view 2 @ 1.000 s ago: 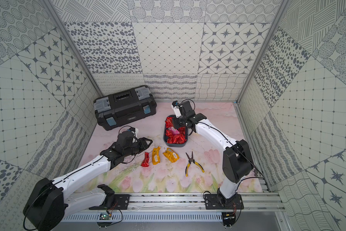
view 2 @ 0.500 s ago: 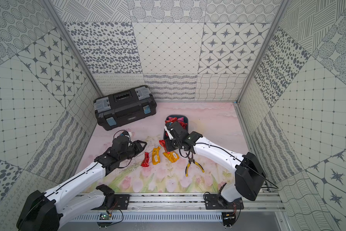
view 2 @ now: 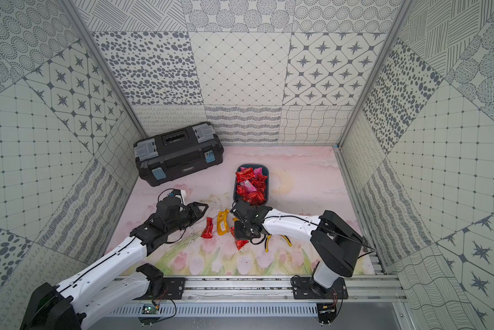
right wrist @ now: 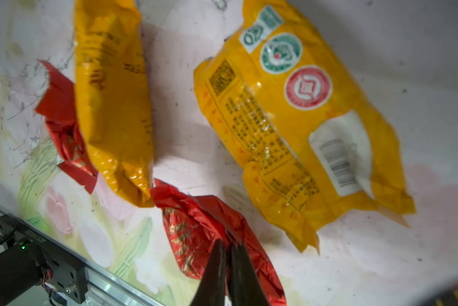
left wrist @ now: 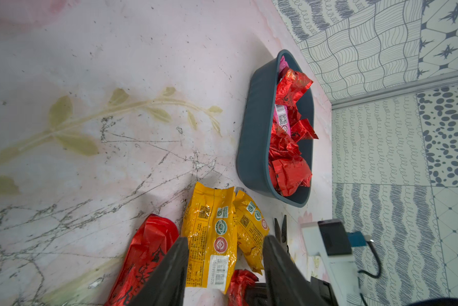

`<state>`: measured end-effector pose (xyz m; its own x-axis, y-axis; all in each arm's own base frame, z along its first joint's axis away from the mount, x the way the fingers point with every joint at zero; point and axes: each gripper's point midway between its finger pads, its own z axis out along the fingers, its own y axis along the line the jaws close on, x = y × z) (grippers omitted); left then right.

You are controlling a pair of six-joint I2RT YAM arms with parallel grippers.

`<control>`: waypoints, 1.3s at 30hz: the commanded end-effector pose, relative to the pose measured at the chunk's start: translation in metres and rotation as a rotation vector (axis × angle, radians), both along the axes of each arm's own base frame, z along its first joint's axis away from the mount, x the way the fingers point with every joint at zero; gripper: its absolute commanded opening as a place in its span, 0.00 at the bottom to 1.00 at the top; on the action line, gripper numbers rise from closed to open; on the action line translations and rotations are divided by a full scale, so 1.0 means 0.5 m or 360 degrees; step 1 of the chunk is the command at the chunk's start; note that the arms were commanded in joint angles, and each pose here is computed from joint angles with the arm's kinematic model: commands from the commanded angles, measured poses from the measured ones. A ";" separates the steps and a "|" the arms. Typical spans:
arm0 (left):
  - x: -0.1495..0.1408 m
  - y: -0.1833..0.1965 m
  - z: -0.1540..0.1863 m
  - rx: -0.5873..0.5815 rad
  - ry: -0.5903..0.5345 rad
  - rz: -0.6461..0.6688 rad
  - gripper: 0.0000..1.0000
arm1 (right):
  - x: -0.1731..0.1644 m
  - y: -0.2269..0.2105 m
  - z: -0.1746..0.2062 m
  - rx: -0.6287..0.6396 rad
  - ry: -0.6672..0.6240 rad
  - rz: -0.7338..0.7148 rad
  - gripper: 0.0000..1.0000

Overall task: Take the tea bags out of the storage box
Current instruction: Place the tea bag at the center of the board, then pick up the tea bag from the storage box.

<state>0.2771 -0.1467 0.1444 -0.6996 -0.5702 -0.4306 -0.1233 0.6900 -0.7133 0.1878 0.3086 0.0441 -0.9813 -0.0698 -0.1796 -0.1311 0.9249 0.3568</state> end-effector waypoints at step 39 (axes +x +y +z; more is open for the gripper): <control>0.131 -0.301 0.041 0.0101 -0.0008 -0.0544 0.56 | 0.401 -0.195 0.234 0.0036 -0.0797 0.0221 0.52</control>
<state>0.3296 -0.2962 0.1574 -0.8729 -0.1872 -0.4505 0.1660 0.7542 -0.6353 0.3713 0.2084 0.1589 -0.8057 -0.0914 -0.5853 -0.3343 0.8858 0.3219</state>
